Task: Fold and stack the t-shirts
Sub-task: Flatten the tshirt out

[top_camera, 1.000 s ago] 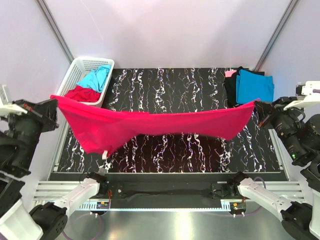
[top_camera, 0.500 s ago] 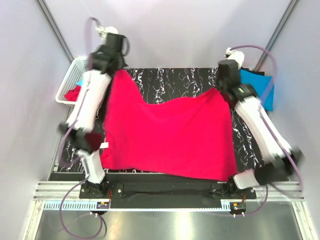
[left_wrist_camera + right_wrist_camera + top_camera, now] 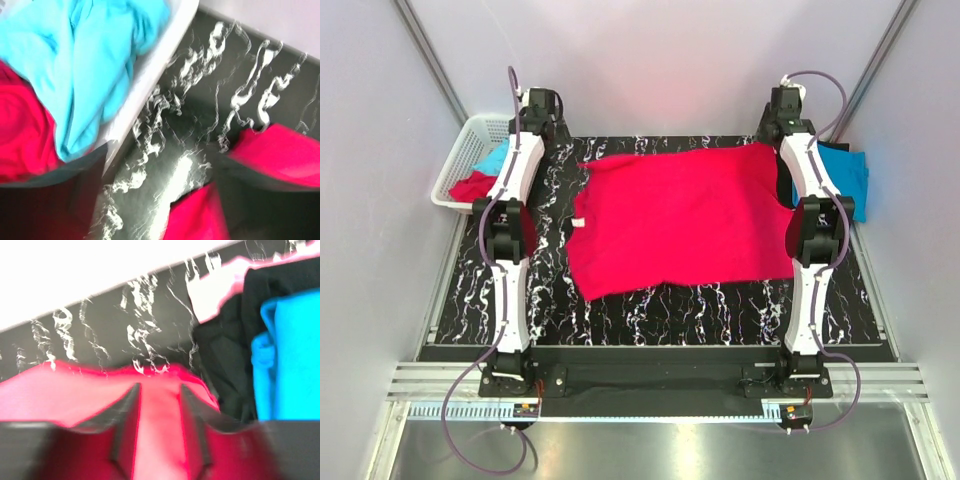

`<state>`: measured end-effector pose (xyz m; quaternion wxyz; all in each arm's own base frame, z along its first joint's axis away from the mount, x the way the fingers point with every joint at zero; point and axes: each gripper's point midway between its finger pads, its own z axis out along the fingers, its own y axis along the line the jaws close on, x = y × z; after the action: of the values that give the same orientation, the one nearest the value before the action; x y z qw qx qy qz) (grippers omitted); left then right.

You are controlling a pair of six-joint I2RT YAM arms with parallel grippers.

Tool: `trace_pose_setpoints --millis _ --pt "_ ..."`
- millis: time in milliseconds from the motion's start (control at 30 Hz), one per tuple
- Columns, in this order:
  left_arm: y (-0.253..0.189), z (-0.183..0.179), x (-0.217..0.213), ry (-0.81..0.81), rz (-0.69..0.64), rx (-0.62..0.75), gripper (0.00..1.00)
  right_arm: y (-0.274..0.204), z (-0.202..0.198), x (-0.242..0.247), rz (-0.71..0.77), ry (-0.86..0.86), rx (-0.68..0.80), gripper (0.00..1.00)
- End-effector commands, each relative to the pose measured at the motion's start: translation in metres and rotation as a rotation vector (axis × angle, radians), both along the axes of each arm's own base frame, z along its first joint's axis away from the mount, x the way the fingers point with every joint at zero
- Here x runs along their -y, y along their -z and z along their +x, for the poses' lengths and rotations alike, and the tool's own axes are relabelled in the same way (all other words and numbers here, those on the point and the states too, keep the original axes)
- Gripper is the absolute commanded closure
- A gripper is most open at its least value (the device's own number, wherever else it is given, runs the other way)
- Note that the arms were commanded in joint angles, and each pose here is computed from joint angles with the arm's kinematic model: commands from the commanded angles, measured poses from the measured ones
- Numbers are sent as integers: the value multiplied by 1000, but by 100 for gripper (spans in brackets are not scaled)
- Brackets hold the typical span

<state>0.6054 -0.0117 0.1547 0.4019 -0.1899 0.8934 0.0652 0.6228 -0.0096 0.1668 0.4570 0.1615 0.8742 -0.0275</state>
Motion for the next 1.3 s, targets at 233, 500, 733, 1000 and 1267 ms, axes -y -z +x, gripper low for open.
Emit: trace_pose_setpoints --millis 233,500,733,1000,1267 --pt "-91 1 76 259 -130 252 1 -50 -29 -23 22 -142 81 33" --pt "-80 -100 107 268 -125 69 1 -88 -126 -25 137 -60 109 33" --pt "-25 -214 137 287 -439 -98 1 -29 -231 -57 281 -63 -89 34" --pt "25 -246 166 323 -541 -181 1 44 -287 -75 280 -109 -298 35" --pt "70 -220 213 376 -494 -280 1 88 -274 -75 234 -127 -442 35"
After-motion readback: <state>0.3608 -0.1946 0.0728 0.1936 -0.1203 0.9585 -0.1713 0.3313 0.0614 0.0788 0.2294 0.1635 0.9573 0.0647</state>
